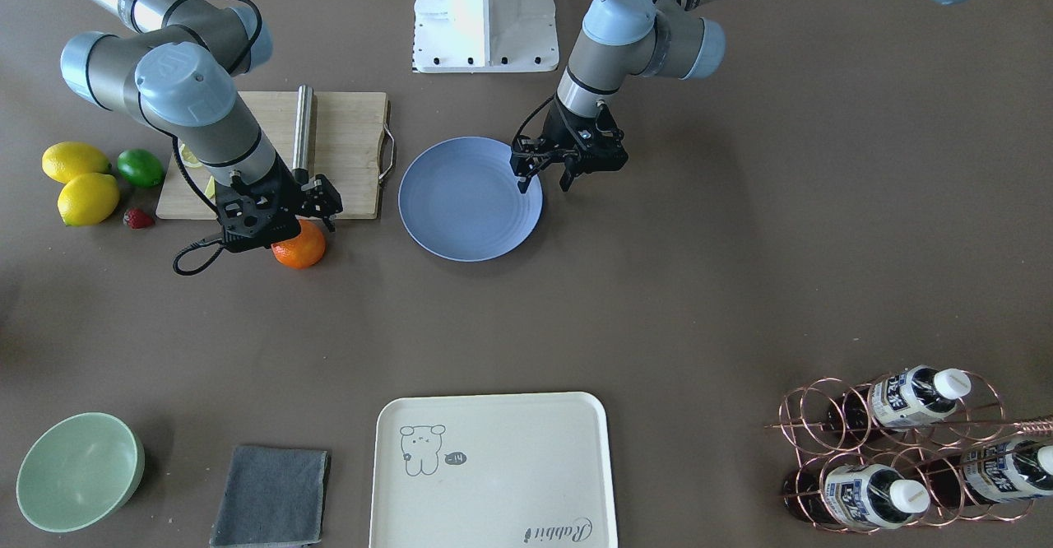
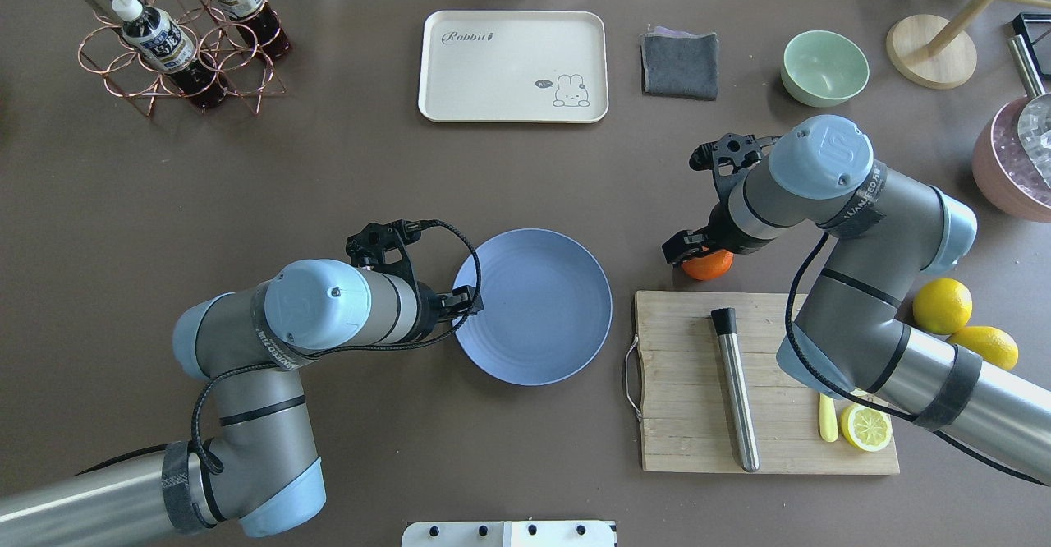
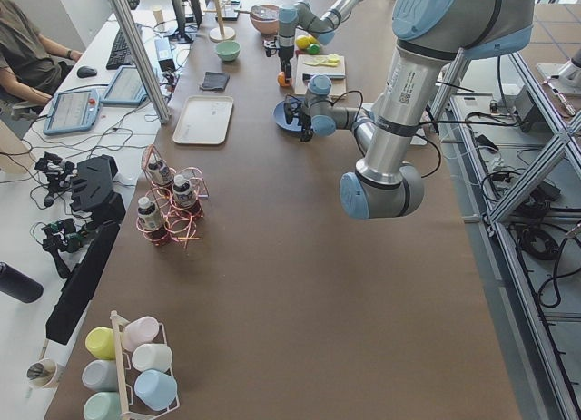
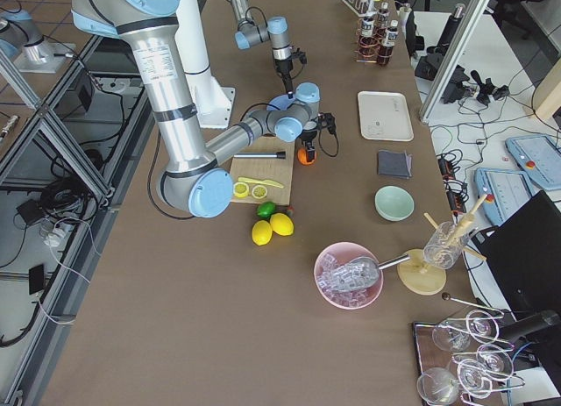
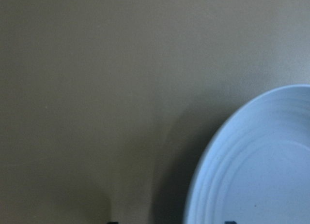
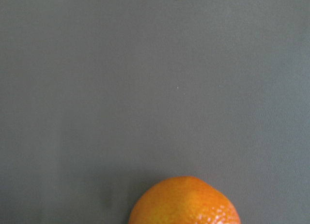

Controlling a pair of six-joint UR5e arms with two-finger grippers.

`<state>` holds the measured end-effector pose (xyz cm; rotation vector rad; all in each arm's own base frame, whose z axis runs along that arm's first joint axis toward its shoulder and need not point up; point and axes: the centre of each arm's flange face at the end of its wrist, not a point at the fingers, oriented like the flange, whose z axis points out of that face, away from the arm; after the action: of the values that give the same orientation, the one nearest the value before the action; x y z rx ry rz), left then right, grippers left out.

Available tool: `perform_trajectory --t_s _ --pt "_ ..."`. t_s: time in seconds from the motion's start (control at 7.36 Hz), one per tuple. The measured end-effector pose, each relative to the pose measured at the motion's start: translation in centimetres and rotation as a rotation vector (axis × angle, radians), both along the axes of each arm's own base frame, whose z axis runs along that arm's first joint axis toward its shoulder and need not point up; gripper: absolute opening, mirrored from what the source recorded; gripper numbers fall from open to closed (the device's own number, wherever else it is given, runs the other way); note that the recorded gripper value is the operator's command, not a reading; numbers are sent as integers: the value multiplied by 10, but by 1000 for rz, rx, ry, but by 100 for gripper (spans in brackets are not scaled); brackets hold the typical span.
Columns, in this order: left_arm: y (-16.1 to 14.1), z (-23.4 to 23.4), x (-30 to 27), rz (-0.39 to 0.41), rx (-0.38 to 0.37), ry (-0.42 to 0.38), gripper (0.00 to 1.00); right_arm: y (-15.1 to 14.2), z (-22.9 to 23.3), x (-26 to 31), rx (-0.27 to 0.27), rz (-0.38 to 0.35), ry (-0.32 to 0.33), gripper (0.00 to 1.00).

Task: Pick orange to plate
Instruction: 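Grasp the orange with the right gripper and lift it while the left arm withdraws, then carry the orange over the blue plate and lower it with the right gripper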

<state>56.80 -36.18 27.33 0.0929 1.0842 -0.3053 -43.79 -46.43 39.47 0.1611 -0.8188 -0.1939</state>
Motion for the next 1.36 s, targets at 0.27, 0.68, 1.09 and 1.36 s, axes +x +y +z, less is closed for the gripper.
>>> perform_trajectory --t_s 0.27,0.68,1.09,1.36 --pt "0 0 -1 -2 -2 1 79 -2 4 3 -1 6 5 0" --pt "-14 -7 -18 -23 7 17 79 -6 -27 14 -3 15 -17 0" --pt "-88 25 -139 29 94 -9 80 27 -142 -46 -43 32 -51 0" --pt "-122 66 -212 74 125 -47 81 61 -181 -126 -57 47 -40 0"
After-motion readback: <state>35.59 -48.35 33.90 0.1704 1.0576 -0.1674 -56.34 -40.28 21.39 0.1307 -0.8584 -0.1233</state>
